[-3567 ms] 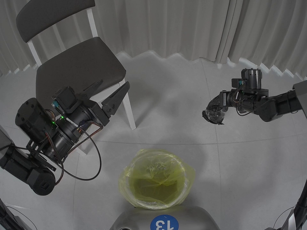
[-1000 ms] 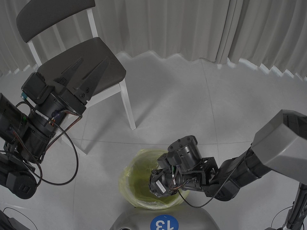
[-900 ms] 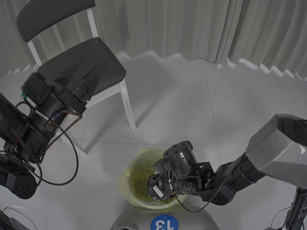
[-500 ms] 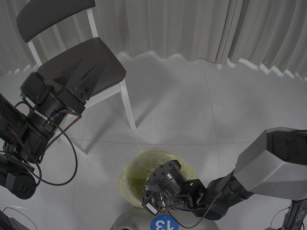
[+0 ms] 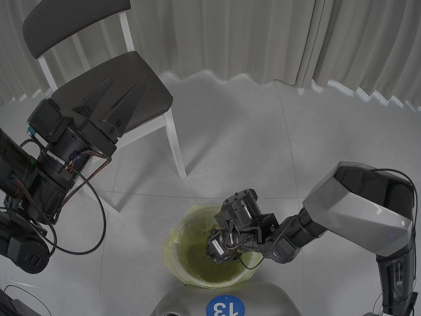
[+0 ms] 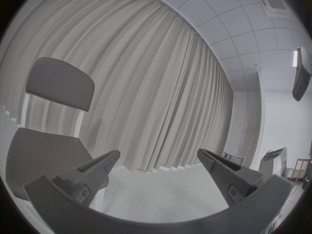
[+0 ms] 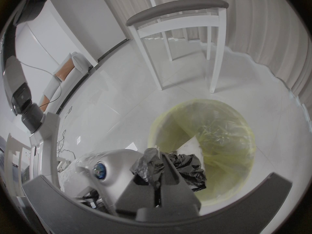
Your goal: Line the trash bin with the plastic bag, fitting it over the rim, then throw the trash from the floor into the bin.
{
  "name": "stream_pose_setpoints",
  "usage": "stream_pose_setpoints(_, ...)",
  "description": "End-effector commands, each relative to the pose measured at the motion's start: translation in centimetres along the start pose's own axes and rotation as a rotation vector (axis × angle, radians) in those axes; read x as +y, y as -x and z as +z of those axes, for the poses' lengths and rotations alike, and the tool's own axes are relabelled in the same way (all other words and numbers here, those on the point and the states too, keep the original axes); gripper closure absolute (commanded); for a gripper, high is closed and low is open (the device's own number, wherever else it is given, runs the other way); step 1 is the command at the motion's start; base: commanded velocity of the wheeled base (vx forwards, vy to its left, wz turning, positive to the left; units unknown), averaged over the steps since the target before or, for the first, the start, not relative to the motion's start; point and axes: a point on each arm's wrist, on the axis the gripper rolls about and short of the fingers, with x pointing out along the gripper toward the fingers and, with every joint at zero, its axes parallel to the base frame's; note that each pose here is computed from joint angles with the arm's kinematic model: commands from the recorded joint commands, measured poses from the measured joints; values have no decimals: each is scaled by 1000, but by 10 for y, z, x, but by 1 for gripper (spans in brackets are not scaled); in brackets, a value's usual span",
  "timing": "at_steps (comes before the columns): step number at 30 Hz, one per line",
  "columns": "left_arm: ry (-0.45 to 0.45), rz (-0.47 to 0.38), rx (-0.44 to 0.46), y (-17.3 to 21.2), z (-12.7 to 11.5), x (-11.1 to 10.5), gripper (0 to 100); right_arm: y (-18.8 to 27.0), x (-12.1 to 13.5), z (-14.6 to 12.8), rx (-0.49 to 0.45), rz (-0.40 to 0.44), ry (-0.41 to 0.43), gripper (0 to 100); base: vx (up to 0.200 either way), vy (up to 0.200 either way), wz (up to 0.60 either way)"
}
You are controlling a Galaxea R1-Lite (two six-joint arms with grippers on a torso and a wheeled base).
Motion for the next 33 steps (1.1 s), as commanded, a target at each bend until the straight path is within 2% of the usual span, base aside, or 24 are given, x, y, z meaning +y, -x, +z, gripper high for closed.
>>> stream_pose_setpoints(1, -2, -3, -14, 0, 1, 0, 0, -26, -27, -12, 30, -43, -34, 100, 0, 0, 0)
stream_pose_setpoints(4, -3, -3, -15, 0, 1, 0, 0, -25, -44, -7, 14, -71, -59, 100, 0, 0, 0)
stream_pose_setpoints(8, -3, -3, -15, 0, 1, 0, 0, -15, -45, 3, -16, -74, -61, 100, 0, 0, 0)
stream_pose_setpoints(11, -3, -3, -15, 0, 1, 0, 0, -1, -24, 13, -39, -38, -35, 100, 0, 0, 0)
stream_pose_setpoints(15, -3, -3, -17, 0, 2, 0, 0, 5, 20, 3, -5, 40, 26, 100, 0, 0, 0)
stream_pose_setpoints(16, -3, -3, -17, 0, 2, 0, 0, 5, 21, 2, -4, 42, 28, 100, 0, 0, 0)
stream_pose_setpoints(17, -5, -3, -17, 0, 2, 0, 0, 4, 38, -4, 11, 70, 53, 100, 0, 0, 0)
stream_pose_setpoints(21, -4, -5, -18, 1, 2, -1, 0, -20, 60, -8, 8, 104, 82, 100, 0, 0, 0)
stream_pose_setpoints(25, -4, -5, -18, 1, 2, -1, 0, -28, 61, -5, -8, 104, 79, 100, 0, 0, 0)
stream_pose_setpoints(30, -5, -4, -20, 1, 3, -1, 0, -22, 51, -7, 6, 89, 66, 100, 0, 0, 0)
stream_pose_setpoints(33, -5, -4, -21, 1, 3, -1, 0, -16, 24, -19, 55, 46, 31, 100, 0, 0, 0)
